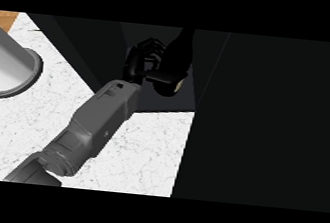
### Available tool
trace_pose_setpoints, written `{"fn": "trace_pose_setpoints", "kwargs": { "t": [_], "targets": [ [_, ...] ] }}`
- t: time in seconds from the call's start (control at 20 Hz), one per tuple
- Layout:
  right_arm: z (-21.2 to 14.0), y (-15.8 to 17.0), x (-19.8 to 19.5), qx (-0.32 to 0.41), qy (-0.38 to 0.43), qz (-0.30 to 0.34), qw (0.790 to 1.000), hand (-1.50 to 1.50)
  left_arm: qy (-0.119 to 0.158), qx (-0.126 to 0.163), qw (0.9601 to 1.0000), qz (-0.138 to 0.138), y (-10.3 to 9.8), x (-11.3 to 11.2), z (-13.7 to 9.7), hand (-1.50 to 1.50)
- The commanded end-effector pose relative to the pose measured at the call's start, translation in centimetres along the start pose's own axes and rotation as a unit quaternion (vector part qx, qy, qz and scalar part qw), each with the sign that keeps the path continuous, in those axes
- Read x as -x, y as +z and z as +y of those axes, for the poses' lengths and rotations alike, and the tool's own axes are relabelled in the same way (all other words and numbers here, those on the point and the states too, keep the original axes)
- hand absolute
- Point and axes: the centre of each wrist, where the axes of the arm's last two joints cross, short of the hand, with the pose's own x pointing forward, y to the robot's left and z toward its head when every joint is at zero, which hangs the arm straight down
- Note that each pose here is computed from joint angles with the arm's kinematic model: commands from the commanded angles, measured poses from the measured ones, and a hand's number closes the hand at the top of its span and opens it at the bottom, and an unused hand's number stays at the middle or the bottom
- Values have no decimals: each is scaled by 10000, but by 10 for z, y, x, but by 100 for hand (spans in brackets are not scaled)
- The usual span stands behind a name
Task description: Pick up the wine, place it into the cabinet and close the cabinet
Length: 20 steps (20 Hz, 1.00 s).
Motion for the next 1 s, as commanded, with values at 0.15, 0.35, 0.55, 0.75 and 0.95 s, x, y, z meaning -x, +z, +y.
{"fn": "trace_pose_setpoints", "kwargs": {
  "t": [0.15, 0.35, 0.55, 0.75, 0.95],
  "targets": [
    [3, 7, -18, -69, -599, -58, 9982, -150, -297, -220, 9991, -210, -10, -8, 7, 150],
    [2, 12, -26, -177, -640, -100, 9977, -150, -716, -427, 9957, -406, -22, -17, 37, -150],
    [0, 14, -27, -272, -572, -59, 9980, -150, -899, -553, 9935, -428, -22, -14, 43, -150],
    [0, 12, -25, -281, -538, -180, 9980, -150, -1120, -725, 9901, -426, -26, -19, 47, -150],
    [0, 13, -29, -295, -587, -196, 9976, -150, -867, -765, 9919, -526, -30, -29, 41, -150]
  ]
}}
